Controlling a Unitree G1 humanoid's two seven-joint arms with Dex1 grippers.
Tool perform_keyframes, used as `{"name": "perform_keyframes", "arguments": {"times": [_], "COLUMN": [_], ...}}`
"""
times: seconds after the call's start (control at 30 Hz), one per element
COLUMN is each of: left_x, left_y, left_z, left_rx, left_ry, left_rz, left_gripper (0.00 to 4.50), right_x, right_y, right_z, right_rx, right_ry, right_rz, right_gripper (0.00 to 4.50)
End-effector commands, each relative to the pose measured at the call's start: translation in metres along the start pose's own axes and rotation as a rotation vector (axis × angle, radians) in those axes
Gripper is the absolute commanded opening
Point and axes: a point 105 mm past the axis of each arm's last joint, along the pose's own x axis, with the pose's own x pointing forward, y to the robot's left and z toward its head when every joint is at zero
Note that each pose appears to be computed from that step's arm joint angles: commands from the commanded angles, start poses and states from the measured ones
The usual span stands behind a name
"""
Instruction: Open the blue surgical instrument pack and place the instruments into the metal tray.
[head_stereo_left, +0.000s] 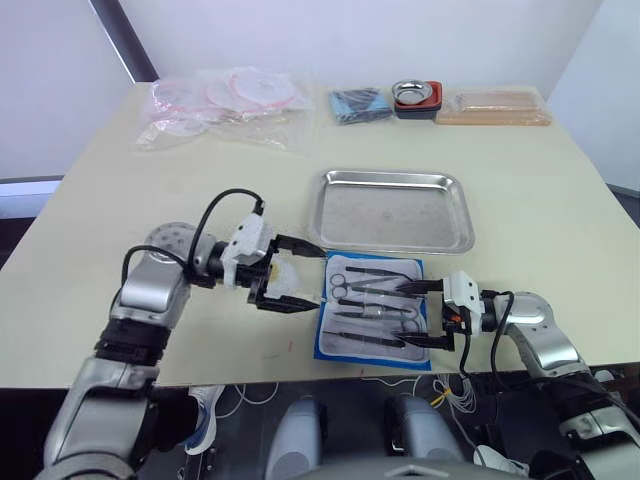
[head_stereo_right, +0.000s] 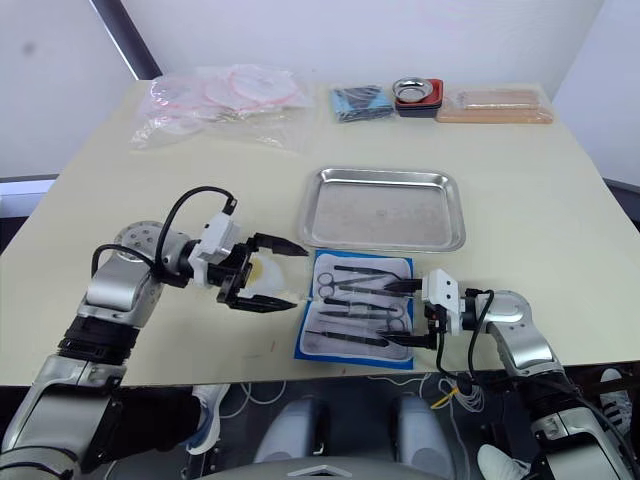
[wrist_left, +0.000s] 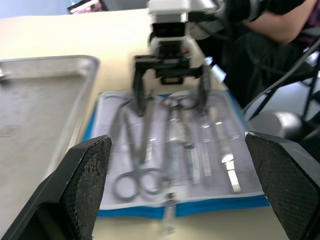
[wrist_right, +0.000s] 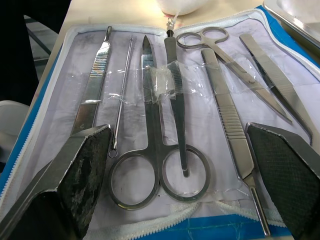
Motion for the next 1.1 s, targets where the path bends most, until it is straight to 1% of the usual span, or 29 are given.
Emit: {"name": "perform_keyframes", "arguments": {"times": [0.03,0.07,0.1,0.13,0.17,0.2,0.33,0.47,0.67,0.87,1.0,1.1], "left_x": [0.007,0.009,0.011,0.014,0.016,0.019,0.027,0.035,0.044,0.047,0.048,0.048], "left_y": [0.007,0.008,0.009,0.013,0.017,0.018,0.026,0.038,0.039,0.041,0.043,0.043], "left_z": [-0.002,-0.004,-0.007,-0.01,-0.012,-0.014,-0.023,-0.028,-0.039,-0.045,-0.046,-0.051], "left_rx": [0.011,0.006,0.015,0.02,0.03,0.027,0.024,0.04,0.004,-0.029,-0.065,-0.087], "left_ry": [0.02,0.033,0.054,0.07,0.081,0.094,0.142,0.166,0.199,0.196,0.17,0.198], "left_rz": [-0.003,-0.009,-0.013,0.001,0.015,0.005,0.011,0.044,0.008,0.009,0.034,0.039], "left_gripper": [3.99,3.67,3.27,3.16,2.61,2.26,2.26,2.26,2.26,2.26,2.26,2.26], "right_x": [0.007,0.007,0.007,0.008,0.008,0.008,0.008,0.009,0.01,0.011,0.011,0.011], "right_y": [0.018,0.018,0.018,0.018,0.017,0.017,0.016,0.016,0.015,0.014,0.014,0.015], "right_z": [-0.031,-0.031,-0.031,-0.03,-0.03,-0.03,-0.03,-0.03,-0.03,-0.029,-0.029,-0.029], "right_rx": [0.114,0.115,0.115,0.116,0.117,0.119,0.119,0.121,0.121,0.118,0.119,0.121], "right_ry": [0.086,0.085,0.085,0.081,0.079,0.077,0.075,0.068,0.064,0.06,0.06,0.057], "right_rz": [0.036,0.035,0.034,0.03,0.024,0.022,0.015,0.005,-0.004,-0.012,-0.012,-0.013], "right_gripper": [4.5,4.5,4.5,4.5,4.5,4.5,4.5,4.5,4.5,4.5,4.5,4.5]}}
